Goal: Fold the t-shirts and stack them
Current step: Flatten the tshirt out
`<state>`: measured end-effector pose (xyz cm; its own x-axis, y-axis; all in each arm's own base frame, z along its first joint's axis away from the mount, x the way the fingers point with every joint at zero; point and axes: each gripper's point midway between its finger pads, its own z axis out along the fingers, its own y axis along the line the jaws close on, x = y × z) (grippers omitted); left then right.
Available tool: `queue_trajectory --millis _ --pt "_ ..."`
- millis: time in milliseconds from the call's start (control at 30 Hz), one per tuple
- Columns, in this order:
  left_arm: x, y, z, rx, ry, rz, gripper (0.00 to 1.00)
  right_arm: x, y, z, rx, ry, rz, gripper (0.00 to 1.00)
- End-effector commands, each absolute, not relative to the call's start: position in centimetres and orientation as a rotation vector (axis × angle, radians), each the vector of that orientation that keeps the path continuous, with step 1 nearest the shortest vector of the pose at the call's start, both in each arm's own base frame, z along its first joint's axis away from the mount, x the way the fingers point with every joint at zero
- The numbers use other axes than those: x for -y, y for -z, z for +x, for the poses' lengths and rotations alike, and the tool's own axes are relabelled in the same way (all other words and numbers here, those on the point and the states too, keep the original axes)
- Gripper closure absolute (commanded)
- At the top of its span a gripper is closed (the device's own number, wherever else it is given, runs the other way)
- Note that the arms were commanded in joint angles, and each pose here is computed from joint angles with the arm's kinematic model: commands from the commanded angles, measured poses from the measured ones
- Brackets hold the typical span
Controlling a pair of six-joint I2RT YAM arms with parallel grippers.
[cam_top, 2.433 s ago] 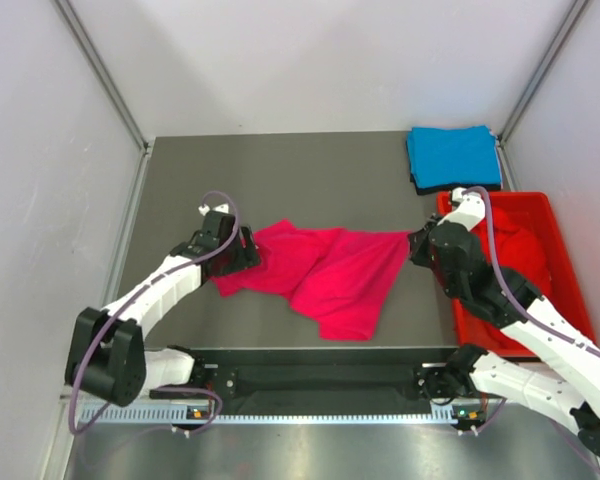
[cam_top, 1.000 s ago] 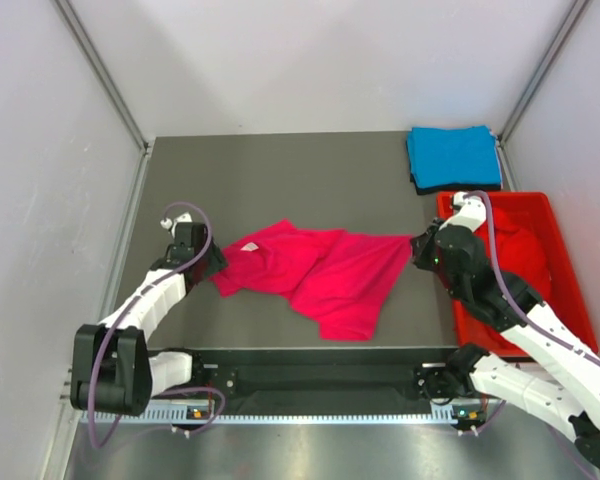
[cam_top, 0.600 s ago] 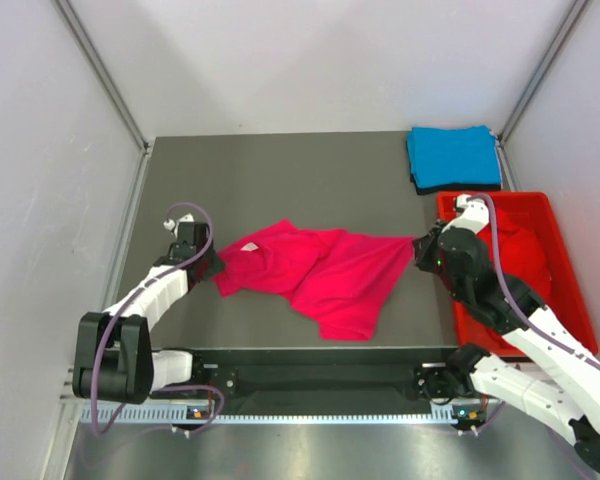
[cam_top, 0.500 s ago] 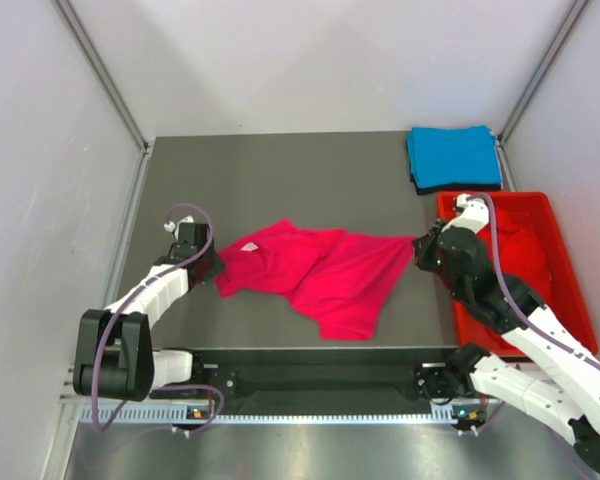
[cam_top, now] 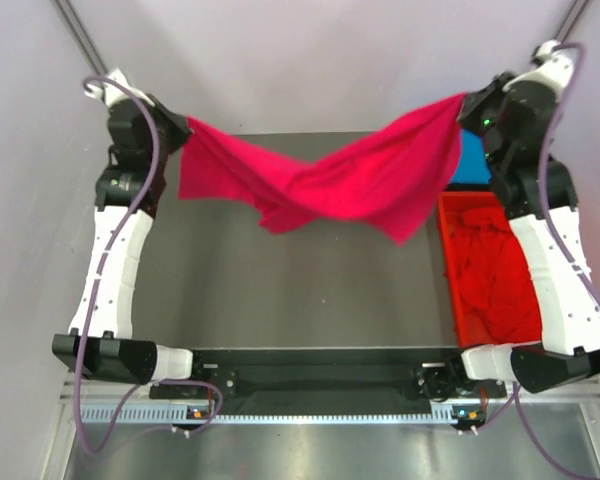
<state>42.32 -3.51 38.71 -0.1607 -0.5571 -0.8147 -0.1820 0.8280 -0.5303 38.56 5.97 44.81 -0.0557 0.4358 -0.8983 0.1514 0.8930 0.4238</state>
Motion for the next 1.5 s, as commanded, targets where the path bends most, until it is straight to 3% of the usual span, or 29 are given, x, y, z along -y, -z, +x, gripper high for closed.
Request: queue_trajectory --millis 0,167,300,500,533,633,667,767,900,1033,1067,1133,1167,1200,1267,1300,1333,1400,1467 --pt "1.1 -42.2 41.6 -1.688 0.251 -0.57 1.0 -5.3 -52.5 36.4 -1.48 -0.31 0.377 1.0" --pt "0.7 -42.4 40.2 -1.673 0.231 -0.552 1.0 -5.1 -50.6 34.7 -1.519 -0.307 0.357 1.0" --pt "1.7 -38.7 38.3 -1.755 0.271 -0.523 1.0 -6.2 -43.8 33.0 -1.683 -0.337 0.31 1.0" --pt "6.8 -28.1 32.0 -1.997 0.576 -0.491 1.0 -8.6 -29.0 28.9 -2.057 -0.432 0.275 1.0" --pt "7.4 -23.9 30.4 -2.097 0.601 -0.525 1.0 -8.8 -27.4 28.5 -2.096 -0.441 0.27 1.0" --pt "7.9 -18.7 26.5 -2.211 0.639 -0.613 1.0 -9.4 -22.7 26.4 -2.233 -0.465 0.234 1.0" --pt "7.9 -18.3 25.6 -2.211 0.652 -0.651 0.95 -9.4 -21.3 25.6 -2.269 -0.466 0.228 1.0" --pt "7.4 -17.4 25.1 -2.193 0.627 -0.685 0.55 -9.8 -19.1 24.4 -2.319 -0.486 0.186 1.0" --pt "5.9 -21.7 29.2 -2.084 0.521 -0.597 0.37 -10.1 -17.6 23.1 -2.36 -0.512 0.136 1.0" --pt "6.5 -24.4 35.8 -2.066 0.505 -0.459 0.36 -10.6 -17.7 22.8 -2.332 -0.554 0.114 1.0" --pt "7.4 -22.4 38.0 -2.14 0.521 -0.392 0.36 -10.8 -17.9 22.8 -2.32 -0.569 0.106 1.0" --pt "8.4 -25.3 42.1 -2.089 0.553 -0.28 0.4 -11.2 -18.3 22.8 -2.304 -0.599 0.096 1.0" --pt "9.0 -22.9 44.6 -2.14 0.562 -0.209 0.41 -11.3 -18.6 23.1 -2.287 -0.608 0.091 1.0" --pt "10.6 -25.9 46.5 -2.077 0.649 -0.098 0.42 -11.5 -18.7 23.2 -2.282 -0.618 0.086 1.0" --pt "11.7 -24.0 50.1 -2.097 0.692 -0.014 0.43 -12.0 -18.8 23.5 -2.278 -0.651 0.064 1.0" --pt "12.4 -26.7 51.9 -2.031 0.721 0.041 0.43 -12.2 -18.9 23.8 -2.269 -0.657 0.054 1.0" --pt "12.6 -23.5 53.9 -2.083 0.728 0.042 0.43 -12.3 -18.9 23.9 -2.27 -0.66 0.039 1.0" --pt "13.1 -24.7 56.6 -2.042 0.741 0.073 0.44 -12.3 -18.9 24.4 -2.272 -0.644 0.022 1.0" --pt "13.5 -20.9 58.6 -2.095 0.766 0.081 0.44 -12.1 -19.0 24.7 -2.273 -0.625 0.015 1.0"
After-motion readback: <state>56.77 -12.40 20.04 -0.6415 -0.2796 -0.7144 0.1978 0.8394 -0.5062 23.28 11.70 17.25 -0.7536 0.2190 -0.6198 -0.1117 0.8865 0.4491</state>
